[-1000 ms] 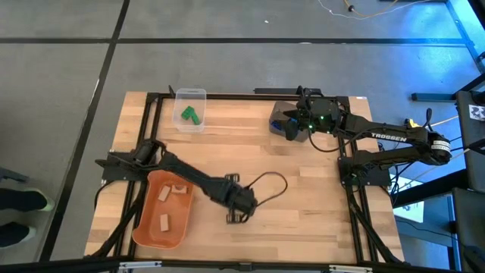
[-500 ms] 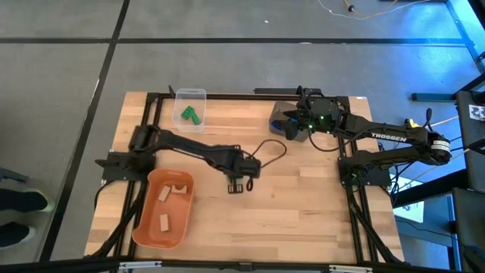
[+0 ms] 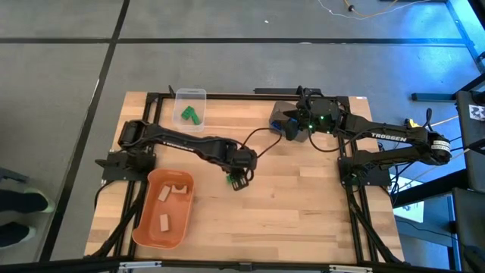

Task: Sort & place blocks by color
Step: Put the green game piece into the transparent bin

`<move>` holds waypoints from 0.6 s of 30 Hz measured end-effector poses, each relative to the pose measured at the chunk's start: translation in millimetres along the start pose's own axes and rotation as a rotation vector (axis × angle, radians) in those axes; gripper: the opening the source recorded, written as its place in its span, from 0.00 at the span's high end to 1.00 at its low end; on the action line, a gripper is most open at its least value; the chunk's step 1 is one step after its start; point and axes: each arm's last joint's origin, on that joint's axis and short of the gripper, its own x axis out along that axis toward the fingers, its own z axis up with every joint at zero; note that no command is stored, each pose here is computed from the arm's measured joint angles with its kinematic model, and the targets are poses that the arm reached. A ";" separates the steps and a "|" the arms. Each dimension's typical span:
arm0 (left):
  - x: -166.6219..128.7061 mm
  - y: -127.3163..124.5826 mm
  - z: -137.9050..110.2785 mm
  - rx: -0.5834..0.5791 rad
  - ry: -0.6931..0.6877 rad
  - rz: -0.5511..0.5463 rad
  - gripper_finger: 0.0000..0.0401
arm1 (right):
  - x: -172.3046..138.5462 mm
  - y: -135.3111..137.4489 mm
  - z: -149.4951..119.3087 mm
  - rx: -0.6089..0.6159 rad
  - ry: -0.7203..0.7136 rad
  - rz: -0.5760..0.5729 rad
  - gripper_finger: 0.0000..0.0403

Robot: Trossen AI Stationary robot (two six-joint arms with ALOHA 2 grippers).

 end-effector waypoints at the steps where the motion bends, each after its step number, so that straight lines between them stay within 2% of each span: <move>1: 3.3 2.1 -1.1 -0.022 0.009 -0.008 0.63 | 0.0 -0.1 0.1 0.000 0.000 0.000 0.18; 5: 12.7 7.3 -6.5 -0.065 0.047 -0.024 0.44 | 0.0 -0.1 0.1 0.001 0.000 0.000 0.18; 10: 25.9 7.2 -19.3 -0.051 0.081 -0.040 0.29 | 0.0 0.0 0.0 0.003 0.000 0.000 0.18; 13: 33.3 6.3 -27.1 -0.041 0.087 -0.041 0.24 | -0.1 -0.1 0.0 0.004 0.000 0.000 0.18; 18: 46.3 3.3 -42.8 -0.014 0.087 -0.036 0.24 | 0.0 -0.1 0.0 0.004 0.000 -0.001 0.18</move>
